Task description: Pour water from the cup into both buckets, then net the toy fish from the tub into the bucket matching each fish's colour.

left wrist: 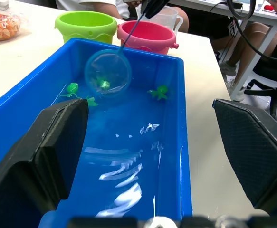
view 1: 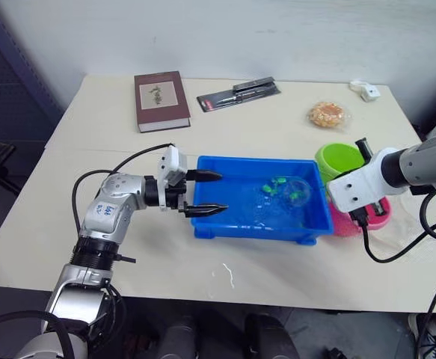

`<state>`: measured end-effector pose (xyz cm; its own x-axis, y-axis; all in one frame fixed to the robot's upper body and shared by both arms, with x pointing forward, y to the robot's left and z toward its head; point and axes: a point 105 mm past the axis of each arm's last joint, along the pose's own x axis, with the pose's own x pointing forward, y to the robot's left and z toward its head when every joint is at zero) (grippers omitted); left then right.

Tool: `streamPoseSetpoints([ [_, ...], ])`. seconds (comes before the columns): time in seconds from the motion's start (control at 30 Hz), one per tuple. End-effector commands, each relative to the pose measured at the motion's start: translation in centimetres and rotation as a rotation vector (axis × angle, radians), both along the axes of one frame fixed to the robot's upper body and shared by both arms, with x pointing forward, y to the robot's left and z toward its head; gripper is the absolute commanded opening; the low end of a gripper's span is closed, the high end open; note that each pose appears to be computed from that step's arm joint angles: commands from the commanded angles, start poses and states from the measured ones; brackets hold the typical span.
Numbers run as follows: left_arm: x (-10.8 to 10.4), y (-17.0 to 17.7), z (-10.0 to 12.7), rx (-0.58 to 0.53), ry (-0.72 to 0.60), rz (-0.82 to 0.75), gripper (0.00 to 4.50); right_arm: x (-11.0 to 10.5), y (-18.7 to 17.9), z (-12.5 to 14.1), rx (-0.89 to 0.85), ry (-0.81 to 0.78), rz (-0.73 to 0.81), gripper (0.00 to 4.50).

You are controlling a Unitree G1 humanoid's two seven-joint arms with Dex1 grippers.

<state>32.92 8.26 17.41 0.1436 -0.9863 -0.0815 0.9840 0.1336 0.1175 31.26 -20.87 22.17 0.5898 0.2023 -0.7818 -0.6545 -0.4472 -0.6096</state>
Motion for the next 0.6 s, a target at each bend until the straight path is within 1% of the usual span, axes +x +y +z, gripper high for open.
streamPoseSetpoints([
  [0.03,-0.3,0.1,0.8,-0.021,-0.036,-0.013,4.49,-0.5,-0.5,0.7,-0.074,-0.004,-0.009,0.0],
  [0.27,-0.1,0.2,0.6,-0.023,-0.032,-0.005,4.49,-1.2,-0.3,-0.4,-0.187,0.076,0.034,0.0],
  [0.47,-0.1,0.2,0.5,-0.026,-0.027,-0.002,4.49,-1.3,0.1,-0.1,-0.248,0.095,0.091,0.0],
  [0.6,-0.2,0.3,0.4,-0.033,-0.023,-0.002,4.49,-1.5,0.1,0.3,-0.278,0.129,0.104,0.0],
])
